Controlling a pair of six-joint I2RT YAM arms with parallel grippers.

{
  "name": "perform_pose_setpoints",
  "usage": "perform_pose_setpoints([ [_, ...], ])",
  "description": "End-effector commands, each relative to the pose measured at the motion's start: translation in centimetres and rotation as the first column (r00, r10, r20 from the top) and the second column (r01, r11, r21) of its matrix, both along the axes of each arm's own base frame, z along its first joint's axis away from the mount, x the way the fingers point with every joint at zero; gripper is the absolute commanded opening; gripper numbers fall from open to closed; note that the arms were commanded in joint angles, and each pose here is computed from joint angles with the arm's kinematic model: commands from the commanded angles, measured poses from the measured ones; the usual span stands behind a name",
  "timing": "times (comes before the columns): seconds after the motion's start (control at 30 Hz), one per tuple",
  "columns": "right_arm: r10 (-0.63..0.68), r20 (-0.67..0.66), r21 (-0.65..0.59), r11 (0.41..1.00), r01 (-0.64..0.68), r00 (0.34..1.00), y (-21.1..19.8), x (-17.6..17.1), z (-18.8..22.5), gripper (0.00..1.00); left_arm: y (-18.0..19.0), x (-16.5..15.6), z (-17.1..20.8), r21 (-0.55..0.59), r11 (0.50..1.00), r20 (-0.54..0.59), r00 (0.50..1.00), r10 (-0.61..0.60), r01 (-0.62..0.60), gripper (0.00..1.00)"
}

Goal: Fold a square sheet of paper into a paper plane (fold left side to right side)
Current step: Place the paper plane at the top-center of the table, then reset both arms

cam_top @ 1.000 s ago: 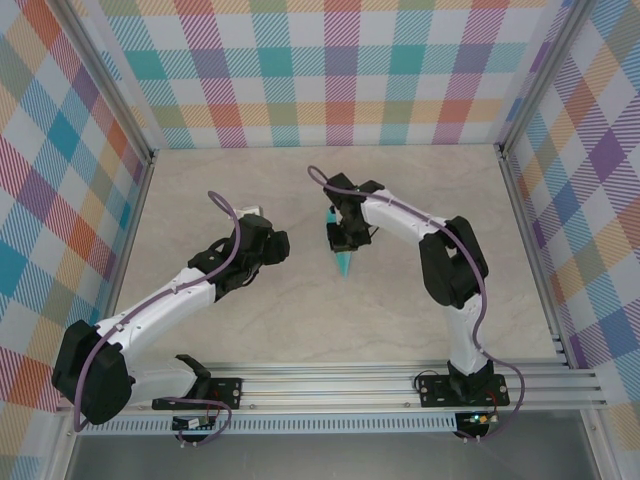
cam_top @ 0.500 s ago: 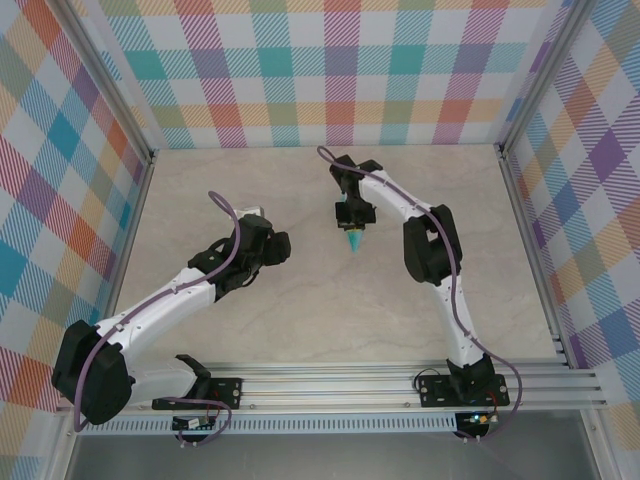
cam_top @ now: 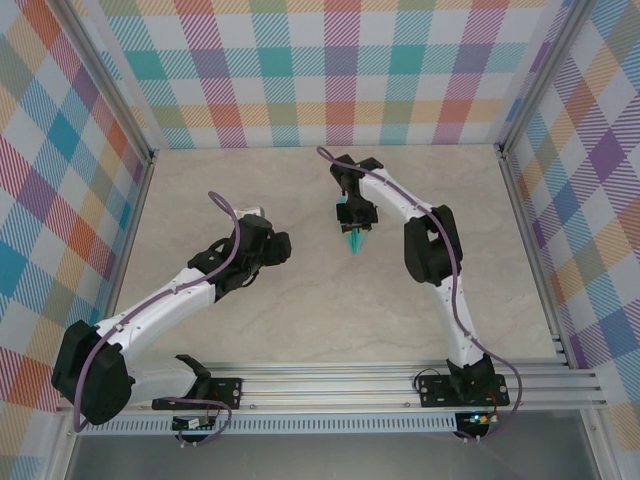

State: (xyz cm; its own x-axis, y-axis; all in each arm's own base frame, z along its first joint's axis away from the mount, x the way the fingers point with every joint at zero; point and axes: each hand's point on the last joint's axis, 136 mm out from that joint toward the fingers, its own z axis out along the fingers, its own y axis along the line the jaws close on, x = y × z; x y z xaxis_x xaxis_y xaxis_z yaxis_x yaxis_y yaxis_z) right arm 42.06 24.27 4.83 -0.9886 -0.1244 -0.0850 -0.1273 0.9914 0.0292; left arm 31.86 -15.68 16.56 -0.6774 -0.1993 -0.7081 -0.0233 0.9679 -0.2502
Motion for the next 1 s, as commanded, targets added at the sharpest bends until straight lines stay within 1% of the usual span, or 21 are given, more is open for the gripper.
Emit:
perform_pose_setpoints([
  [0.0, 0.029, 0.059, 0.024, 0.999, -0.03, 0.998, -0.4, -0.9, 5.3, 0.35, 0.1, 0.4, 0.1, -0.041, 0.999, -0.001, 1.0, -0.003, 0.003, 0.8],
  [0.03, 0.033, 0.067, 0.025, 0.999, -0.035, 0.997, -0.6, -1.2, 6.1, 0.37, 0.4, 0.5, 0.0, -0.061, 0.998, -0.012, 1.0, 0.003, -0.004, 0.8],
  [0.1, 0.037, 0.091, 0.022, 0.999, -0.039, 0.995, -1.1, -1.7, 7.6, 0.41, 0.9, 1.5, 0.5, -0.109, 0.994, 0.007, 1.0, 0.027, -0.026, 0.81],
  [0.17, 0.042, 0.126, 0.011, 0.999, -0.044, 0.991, -1.8, -2.2, 9.1, 0.45, 2.1, 2.0, 0.7, -0.122, 0.991, 0.004, 0.998, 0.057, -0.056, 0.82],
  [0.23, 0.054, 0.197, 0.005, 0.998, -0.056, 0.979, -2.9, -2.7, 11.0, 0.5, 3.7, 2.5, 1.1, -0.127, 0.987, 0.009, 0.995, 0.103, -0.101, 0.82],
  [0.3, 0.05, 0.281, -0.004, 0.999, -0.051, 0.958, -4.3, -3.2, 12.9, 0.59, 5.8, 2.9, 1.7, -0.119, 0.98, 0.032, 0.986, 0.166, -0.162, 0.82],
  [0.37, 0.031, 0.384, -0.01, 1.0, -0.029, 0.923, -6.1, -3.4, 14.9, 0.66, 8.4, 3.0, 2.4, -0.082, 0.967, 0.09, 0.964, 0.25, -0.243, 0.82],
  [0.43, 0.003, 0.483, -0.005, 1.0, 0.0, 0.876, -8.4, -3.8, 16.4, 0.74, 10.8, 2.7, 3.4, -0.054, 0.945, 0.174, 0.929, 0.327, -0.323, 0.83],
  [0.5, -0.046, 0.551, 0.017, 0.999, 0.044, 0.833, -11.1, -4.5, 17.0, 0.85, 13.0, 2.1, 4.4, -0.033, 0.916, 0.27, 0.879, 0.392, -0.399, 0.83],
  [0.57, -0.088, 0.609, 0.041, 0.996, 0.079, 0.788, -13.4, -5.1, 17.0, 1.0, 14.7, 1.3, 5.0, -0.015, 0.889, 0.342, 0.834, 0.434, -0.457, 0.84],
  [0.6, -0.112, 0.635, 0.049, 0.993, 0.104, 0.765, -14.8, -5.4, 16.9, 1.0, 15.7, 0.8, 5.1, 0.005, 0.869, 0.372, 0.807, 0.458, -0.496, 0.85],
  [0.63, -0.135, 0.657, 0.058, 0.99, 0.129, 0.742, -16.1, -5.7, 16.6, 1.0, 16.4, 0.4, 5.0, 0.041, 0.859, 0.392, 0.799, 0.456, -0.511, 0.85],
  [0.73, -0.173, 0.704, 0.064, 0.981, 0.181, 0.689, -19.2, -6.1, 15.3, 1.0, 17.4, -0.1, 4.4, 0.162, 0.839, 0.413, 0.808, 0.421, -0.52, 0.85],
  [0.8, -0.196, 0.729, 0.042, 0.969, 0.243, 0.656, -21.2, -6.1, 13.7, 1.0, 18.0, -0.2, 3.6, 0.214, 0.822, 0.405, 0.814, 0.416, -0.527, 0.85],
  [0.87, -0.218, 0.744, 0.035, 0.957, 0.289, 0.631, -22.8, -6.0, 11.8, 1.0, 18.6, -0.2, 2.8, 0.237, 0.807, 0.408, 0.809, 0.423, -0.541, 0.85],
  [0.93, -0.293, 0.753, 0.07, 0.926, 0.371, 0.589, -24.5, -5.9, 9.7, 1.0, 19.2, -0.1, 1.8, 0.252, 0.79, 0.408, 0.801, 0.438, -0.56, 0.85],
  [0.97, -0.307, 0.756, 0.084, 0.921, 0.38, 0.578, -24.9, -5.8, 8.9, 1.0, 19.4, 0.0, 1.3, 0.261, 0.783, 0.407, 0.8, 0.441, -0.564, 0.85],
])
